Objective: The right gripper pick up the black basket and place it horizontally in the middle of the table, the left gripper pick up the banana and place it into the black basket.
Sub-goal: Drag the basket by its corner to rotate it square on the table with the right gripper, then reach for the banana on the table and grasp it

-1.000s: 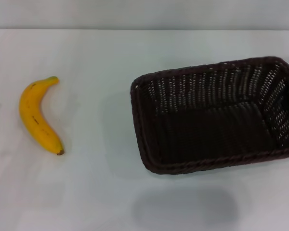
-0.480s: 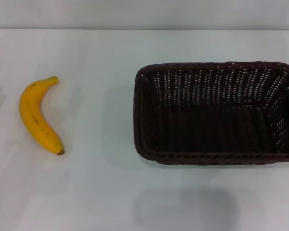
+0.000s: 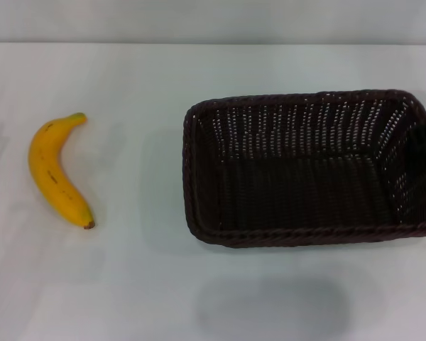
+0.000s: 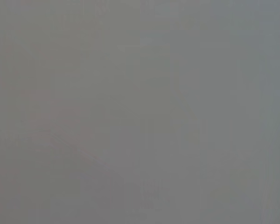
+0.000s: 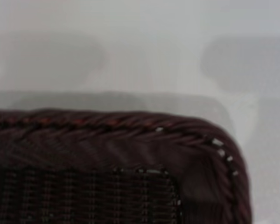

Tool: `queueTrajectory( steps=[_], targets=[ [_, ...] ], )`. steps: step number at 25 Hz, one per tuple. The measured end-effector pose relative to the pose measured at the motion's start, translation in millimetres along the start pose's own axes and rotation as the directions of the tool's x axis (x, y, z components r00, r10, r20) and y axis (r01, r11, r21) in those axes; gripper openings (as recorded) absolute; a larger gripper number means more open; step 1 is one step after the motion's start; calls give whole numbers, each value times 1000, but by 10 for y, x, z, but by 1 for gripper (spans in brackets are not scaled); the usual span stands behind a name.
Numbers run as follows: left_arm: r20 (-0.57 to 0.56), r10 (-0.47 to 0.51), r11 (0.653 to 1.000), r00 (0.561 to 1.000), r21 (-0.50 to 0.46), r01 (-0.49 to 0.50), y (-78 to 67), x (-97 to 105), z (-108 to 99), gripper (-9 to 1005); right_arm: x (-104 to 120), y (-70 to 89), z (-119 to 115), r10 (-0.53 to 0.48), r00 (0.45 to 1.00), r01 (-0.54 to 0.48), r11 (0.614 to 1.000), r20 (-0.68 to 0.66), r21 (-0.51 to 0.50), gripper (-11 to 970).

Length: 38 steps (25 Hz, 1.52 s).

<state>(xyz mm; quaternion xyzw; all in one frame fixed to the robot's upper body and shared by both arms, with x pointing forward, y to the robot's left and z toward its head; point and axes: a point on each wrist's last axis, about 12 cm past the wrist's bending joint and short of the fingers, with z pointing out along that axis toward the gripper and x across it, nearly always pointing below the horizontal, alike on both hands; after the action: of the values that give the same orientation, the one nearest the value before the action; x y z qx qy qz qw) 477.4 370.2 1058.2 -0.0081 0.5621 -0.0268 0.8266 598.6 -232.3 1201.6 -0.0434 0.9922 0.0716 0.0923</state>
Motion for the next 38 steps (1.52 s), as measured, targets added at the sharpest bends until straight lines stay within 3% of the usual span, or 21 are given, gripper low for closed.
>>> queueTrajectory(
  steps=[6, 11, 15, 19, 22, 27, 32, 33, 34, 38],
  targets=[
    [-4, 1, 1000, 1000, -4, -1, 9, 1, -22, 870, -22, -102, -87, 47, 999, -47, 998, 9, -38, 333],
    [-7, -5, 1000, 1000, -7, 5, 6, 7, -38, 869, -33, -125, -210, 47, 998, -45, 997, 36, -62, 453],
    [-15, -37, 999, 999, -1, 37, 3, 12, -59, 868, -44, -215, -416, 42, 990, -32, 996, 132, -81, 550],
    [-44, -148, 988, 988, 37, 150, 33, 1, -42, 867, 6, -455, -624, 1, 943, 39, 993, 333, -113, 671],
    [-113, -266, 959, 957, 75, 275, 149, -51, -5, 849, 67, -649, -604, -44, 884, 119, 984, 466, -132, 767],
    [-274, -412, 887, 869, 98, 451, 310, -169, 111, 823, 169, -1015, -352, -86, 748, 262, 950, 658, -173, 763],
    [-503, -489, 810, 713, 40, 584, 434, -347, 326, 826, 459, -1463, -37, -13, 541, 343, 916, 841, -206, 763],
    [-545, -489, 803, 681, 23, 596, 452, -392, 373, 826, 459, -1463, -37, -13, 541, 343, 916, 841, -206, 763],
    [-589, -487, 798, 645, 1, 603, 473, -446, 433, 827, 624, -1599, 152, 39, 436, 358, 909, 899, -213, 762],
    [-725, -467, 801, 506, -103, 590, 541, -614, 613, 820, 923, -1753, 445, 57, 264, 321, 936, 963, -144, 762]
  ],
)
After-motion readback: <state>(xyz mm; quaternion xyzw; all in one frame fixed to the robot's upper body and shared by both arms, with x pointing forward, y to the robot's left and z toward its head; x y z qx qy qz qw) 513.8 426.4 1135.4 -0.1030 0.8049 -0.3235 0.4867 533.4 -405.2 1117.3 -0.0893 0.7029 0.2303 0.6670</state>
